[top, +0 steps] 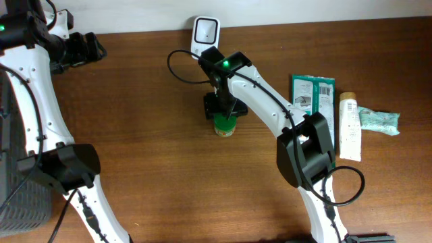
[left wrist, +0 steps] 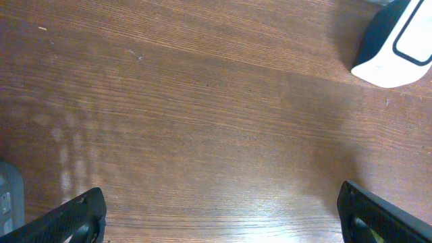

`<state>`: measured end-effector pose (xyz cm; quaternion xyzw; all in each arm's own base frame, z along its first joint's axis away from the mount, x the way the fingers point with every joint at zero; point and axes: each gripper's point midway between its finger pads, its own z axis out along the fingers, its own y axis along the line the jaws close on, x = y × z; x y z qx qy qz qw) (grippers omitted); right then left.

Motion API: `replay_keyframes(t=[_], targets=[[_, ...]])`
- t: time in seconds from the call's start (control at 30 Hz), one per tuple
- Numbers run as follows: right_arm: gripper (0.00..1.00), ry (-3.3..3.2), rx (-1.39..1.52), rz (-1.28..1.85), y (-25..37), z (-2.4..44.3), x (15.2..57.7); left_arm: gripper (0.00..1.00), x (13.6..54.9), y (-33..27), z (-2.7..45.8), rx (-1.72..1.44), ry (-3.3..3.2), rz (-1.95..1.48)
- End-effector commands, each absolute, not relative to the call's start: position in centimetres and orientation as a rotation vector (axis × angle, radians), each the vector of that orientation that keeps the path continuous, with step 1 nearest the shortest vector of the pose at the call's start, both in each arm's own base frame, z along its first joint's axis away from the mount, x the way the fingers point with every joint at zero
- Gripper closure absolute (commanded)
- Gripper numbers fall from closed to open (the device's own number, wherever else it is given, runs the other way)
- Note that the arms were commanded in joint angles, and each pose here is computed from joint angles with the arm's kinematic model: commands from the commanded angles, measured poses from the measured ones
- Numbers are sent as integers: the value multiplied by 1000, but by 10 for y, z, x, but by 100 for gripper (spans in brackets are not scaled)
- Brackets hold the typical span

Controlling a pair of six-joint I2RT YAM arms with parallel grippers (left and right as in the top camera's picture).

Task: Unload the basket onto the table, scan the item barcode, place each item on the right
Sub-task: 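Lift the green jar with the right gripper in front of the scanner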

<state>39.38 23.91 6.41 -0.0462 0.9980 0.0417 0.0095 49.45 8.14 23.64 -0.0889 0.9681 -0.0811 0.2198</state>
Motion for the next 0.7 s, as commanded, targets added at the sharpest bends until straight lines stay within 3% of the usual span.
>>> replay_keyframes(t=[0.0,0.2,0.4,0.67], targets=[[26,3105,-162,138,239,65,398,1,496,80,237,-235,2671,-236],[28,3147,-192,108,234,50,387,1,496,80,237,-235,2671,-236],[32,3148,-406,93,229,55,382,1,496,80,237,-235,2671,-236],[23,3147,-480,107,231,73,379,1,496,80,237,-235,2671,-236]])
